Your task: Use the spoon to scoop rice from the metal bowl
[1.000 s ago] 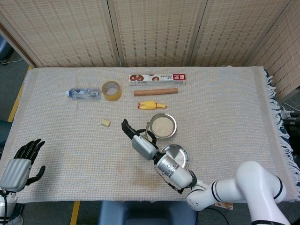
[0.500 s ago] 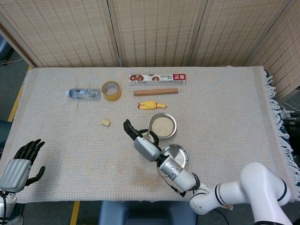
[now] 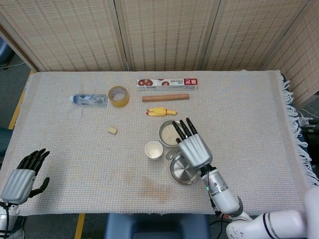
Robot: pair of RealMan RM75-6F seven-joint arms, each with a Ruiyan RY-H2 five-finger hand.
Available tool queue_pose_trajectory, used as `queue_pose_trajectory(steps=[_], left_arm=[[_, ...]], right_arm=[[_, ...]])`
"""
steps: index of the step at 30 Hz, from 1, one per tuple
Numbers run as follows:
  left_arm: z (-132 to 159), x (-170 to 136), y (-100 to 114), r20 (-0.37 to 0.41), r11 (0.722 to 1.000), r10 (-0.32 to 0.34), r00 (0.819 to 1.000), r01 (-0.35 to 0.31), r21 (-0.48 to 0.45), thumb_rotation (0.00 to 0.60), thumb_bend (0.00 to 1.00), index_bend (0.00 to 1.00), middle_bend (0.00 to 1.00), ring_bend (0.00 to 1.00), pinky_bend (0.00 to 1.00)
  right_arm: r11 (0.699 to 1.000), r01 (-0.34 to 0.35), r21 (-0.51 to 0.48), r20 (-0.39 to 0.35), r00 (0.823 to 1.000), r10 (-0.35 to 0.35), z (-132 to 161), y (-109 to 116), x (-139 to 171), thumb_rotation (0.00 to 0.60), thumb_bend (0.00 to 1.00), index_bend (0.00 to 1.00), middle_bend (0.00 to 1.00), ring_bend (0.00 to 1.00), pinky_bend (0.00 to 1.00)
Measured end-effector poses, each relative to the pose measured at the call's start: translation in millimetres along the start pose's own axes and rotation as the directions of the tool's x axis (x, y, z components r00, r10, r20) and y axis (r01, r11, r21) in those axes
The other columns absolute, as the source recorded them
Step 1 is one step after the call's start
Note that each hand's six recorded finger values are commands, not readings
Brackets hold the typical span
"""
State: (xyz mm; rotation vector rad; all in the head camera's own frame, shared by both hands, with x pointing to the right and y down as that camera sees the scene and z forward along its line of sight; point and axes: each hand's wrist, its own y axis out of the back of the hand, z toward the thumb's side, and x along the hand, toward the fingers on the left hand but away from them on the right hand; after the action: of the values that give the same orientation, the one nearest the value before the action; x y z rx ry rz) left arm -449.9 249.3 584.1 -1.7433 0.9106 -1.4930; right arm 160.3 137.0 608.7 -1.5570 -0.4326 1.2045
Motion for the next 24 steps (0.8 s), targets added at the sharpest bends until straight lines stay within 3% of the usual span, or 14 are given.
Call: queue_pose_trajectory(steps=[3,12,20,24], left_arm=[[1.4,1.8,-0.7,0.001,1.000,0.000,1.000,0.000,0.004,0.600,0.42,0.00,0.00,0.00,0.13],[1.5,4.6,-2.8,-0.005,1.000,-0.005,1.000,0.005,0.007,0.600,0.42,0.00,0.00,0.00,0.13],[-3.0,5.8,-2.6,-0.018,1.000,-0.005,1.000,0.005,0.001,0.600,0.42,0.00,0.00,0.00,0.13],[-4.1,5.0,-2.1,-0.021,1.000,-0.003,1.000,0.003,0.000,0.600,0.42,0.00,0.00,0.00,0.13]], right_arm=[[0.993,-0.077,-0.084,-0.004,0.997,0.077,-9.5,-25.4,12.8,0.600,0.35,0.59,0.03,0.00,0.00],[0.979,-0.178,-0.095,-0.015,0.984,0.178,-0.4,-95.3,8.4,0.600,0.35,0.53,0.03,0.00,0.00],[0.972,-0.214,-0.096,-0.063,0.976,0.209,28.7,-123.0,5.1,0.600,0.35,0.47,0.02,0.00,0.00],[0.970,-0.226,-0.084,-0.066,0.973,0.221,31.3,-127.4,5.6,0.600,0.35,0.35,0.02,0.00,0.00]])
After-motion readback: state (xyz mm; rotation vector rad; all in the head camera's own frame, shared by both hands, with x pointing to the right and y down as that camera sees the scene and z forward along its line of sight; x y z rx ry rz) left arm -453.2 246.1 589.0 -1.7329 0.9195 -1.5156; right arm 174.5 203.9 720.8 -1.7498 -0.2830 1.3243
